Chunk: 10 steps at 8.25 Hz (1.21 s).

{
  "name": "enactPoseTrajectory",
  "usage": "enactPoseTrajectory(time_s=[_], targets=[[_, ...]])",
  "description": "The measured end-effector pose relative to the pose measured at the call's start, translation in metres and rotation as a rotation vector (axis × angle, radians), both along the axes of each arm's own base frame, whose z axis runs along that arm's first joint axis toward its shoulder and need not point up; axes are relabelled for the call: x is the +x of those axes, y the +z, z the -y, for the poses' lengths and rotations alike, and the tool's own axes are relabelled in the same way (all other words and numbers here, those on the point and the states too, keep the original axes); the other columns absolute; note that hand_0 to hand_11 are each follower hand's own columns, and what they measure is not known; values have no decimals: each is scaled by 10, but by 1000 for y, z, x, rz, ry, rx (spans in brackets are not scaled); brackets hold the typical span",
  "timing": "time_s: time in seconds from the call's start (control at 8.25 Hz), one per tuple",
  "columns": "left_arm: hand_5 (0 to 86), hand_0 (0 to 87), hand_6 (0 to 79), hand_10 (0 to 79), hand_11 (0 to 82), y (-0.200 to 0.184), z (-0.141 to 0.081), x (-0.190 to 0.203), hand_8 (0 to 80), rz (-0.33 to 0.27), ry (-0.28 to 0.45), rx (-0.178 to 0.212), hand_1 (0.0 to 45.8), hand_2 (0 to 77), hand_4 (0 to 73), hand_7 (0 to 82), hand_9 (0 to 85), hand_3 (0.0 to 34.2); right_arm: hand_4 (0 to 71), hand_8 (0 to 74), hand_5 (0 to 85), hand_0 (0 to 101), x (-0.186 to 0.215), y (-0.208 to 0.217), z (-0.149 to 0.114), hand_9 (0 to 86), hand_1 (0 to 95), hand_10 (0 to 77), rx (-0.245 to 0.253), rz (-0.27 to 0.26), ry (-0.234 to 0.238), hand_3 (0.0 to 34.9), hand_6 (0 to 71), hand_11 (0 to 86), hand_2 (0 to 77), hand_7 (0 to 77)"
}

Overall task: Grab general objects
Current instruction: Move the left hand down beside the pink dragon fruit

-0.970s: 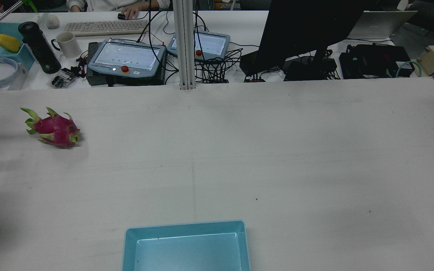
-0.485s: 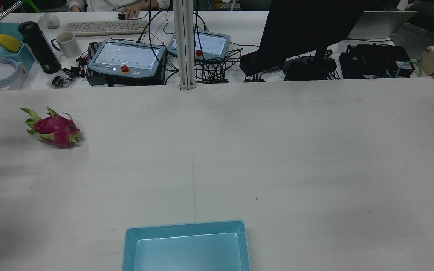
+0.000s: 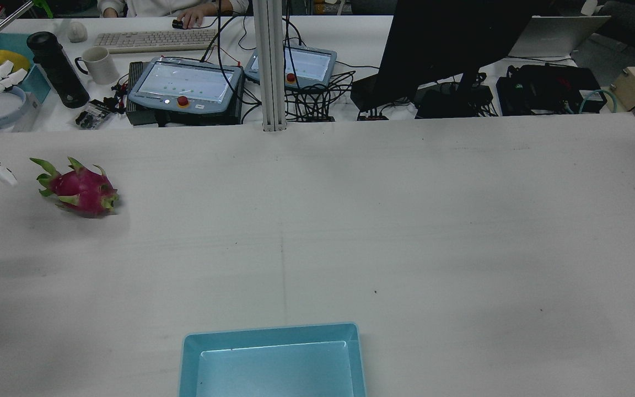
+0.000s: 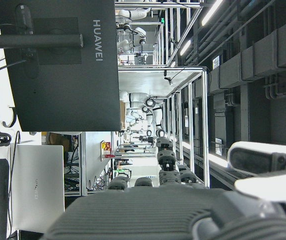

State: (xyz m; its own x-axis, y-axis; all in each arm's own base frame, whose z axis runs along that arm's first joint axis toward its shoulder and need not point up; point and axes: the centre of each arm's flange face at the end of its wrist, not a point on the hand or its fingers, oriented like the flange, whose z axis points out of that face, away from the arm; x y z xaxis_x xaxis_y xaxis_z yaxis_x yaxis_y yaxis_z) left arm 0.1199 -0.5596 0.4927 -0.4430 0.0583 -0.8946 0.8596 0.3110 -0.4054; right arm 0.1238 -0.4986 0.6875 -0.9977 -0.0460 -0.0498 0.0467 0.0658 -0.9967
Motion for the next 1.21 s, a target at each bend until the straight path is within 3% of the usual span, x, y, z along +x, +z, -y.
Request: enactPoseTrajectory(time_s=[0.12,0.36,0.73,1.21], targets=[[16,513,0,5,16,-5,-3,7,11,110,-3,23,0,11,5,27,5,29,0,0,0,0,0,0,0,5,65,0,0,0,0,0,0,5,747,0],[16,515,0,5,16,4,7,47,11,231,34,18,0,11,5,16,5,4,0,0,0,0,0,0,0,5,65,0,0,1,0,0,0,5,747,0],[16,508,16,16,27,9,35,135,11,293,135,-35,0,11,5,33,5,1,0,0,0,0,0,0,0,5,65,0,0,1,0,0,0,5,747,0],[22,510,16,16,33,40,43,133,11,339,134,-105,0,11,5,33,5,3,0,0,0,0,0,0,0,5,65,0,0,1,0,0,0,5,747,0]])
